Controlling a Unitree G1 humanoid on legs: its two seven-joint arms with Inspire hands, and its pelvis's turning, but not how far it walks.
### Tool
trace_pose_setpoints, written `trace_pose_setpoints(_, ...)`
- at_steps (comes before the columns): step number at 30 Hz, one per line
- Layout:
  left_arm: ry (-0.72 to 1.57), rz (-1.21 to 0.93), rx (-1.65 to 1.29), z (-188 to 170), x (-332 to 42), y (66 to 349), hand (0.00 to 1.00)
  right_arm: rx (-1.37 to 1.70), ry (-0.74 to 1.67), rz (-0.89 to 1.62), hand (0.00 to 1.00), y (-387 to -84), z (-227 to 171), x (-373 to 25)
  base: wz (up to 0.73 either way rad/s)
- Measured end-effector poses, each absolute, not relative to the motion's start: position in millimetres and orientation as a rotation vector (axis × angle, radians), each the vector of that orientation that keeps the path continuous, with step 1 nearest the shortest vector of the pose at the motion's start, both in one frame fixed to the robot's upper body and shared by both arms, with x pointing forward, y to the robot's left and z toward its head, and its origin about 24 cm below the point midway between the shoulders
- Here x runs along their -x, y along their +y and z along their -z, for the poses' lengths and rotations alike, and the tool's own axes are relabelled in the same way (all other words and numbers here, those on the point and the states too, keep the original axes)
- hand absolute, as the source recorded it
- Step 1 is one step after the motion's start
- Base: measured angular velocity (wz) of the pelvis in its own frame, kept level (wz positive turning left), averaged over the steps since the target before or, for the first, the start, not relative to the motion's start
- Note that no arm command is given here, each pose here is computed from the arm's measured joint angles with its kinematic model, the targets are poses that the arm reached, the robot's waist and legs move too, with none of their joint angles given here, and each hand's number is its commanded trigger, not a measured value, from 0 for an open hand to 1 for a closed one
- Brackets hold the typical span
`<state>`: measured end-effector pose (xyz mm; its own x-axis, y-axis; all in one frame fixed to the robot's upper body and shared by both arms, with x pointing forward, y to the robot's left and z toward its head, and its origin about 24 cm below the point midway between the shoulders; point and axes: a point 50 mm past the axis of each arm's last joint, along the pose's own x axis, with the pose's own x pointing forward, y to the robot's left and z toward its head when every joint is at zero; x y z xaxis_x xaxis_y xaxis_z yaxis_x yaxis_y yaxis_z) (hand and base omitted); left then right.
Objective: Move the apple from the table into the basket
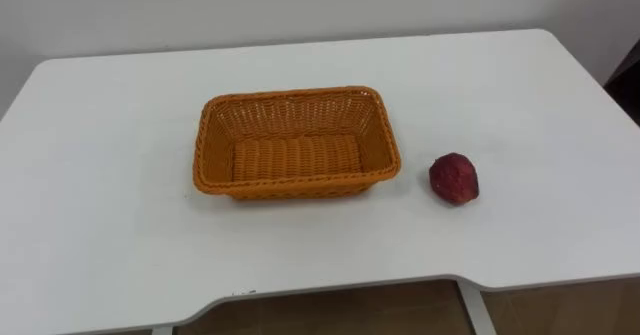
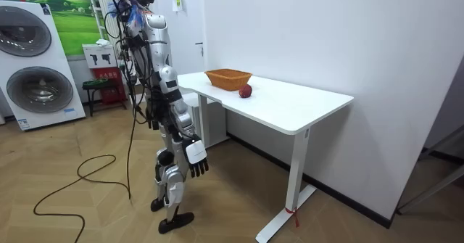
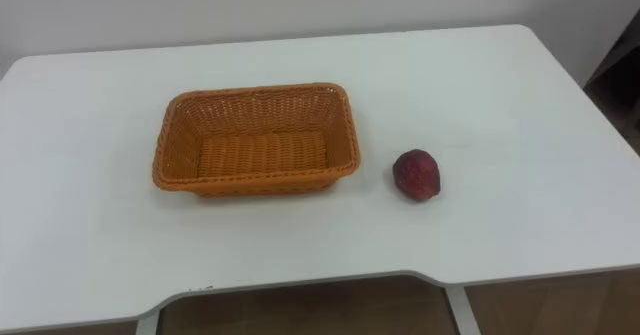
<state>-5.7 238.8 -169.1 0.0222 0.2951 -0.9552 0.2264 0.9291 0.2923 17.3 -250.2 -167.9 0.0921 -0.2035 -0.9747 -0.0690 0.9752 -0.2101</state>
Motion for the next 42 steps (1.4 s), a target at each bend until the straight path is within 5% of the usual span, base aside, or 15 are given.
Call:
trace_pose_setpoints(11,1.560,-0.020,-0.422,170.3,5.3,233.6,0.00,0.233,1.507,0.101,0.00,-249.5,168.4,-14.1,-0.02)
trace_pose_setpoints(19,1.538,-0.073,-0.397,170.2,7.4,234.9,0.00,-0.225,1.383,0.602,0.00,-244.7,169.4,-16.6,-0.02)
trace_pose_setpoints(30,1.484,-0.300,-0.344,160.8,23.4,258.8,0.00,-0.858,0.762,1.404,0.00,-308.1,132.5,-60.6,-0.01)
trace_pose_setpoints(42,1.410,-0.350,-0.357,156.9,13.2,266.4,0.00,-0.638,0.293,1.580,0.00,-362.7,34.5,-128.9,-0.01)
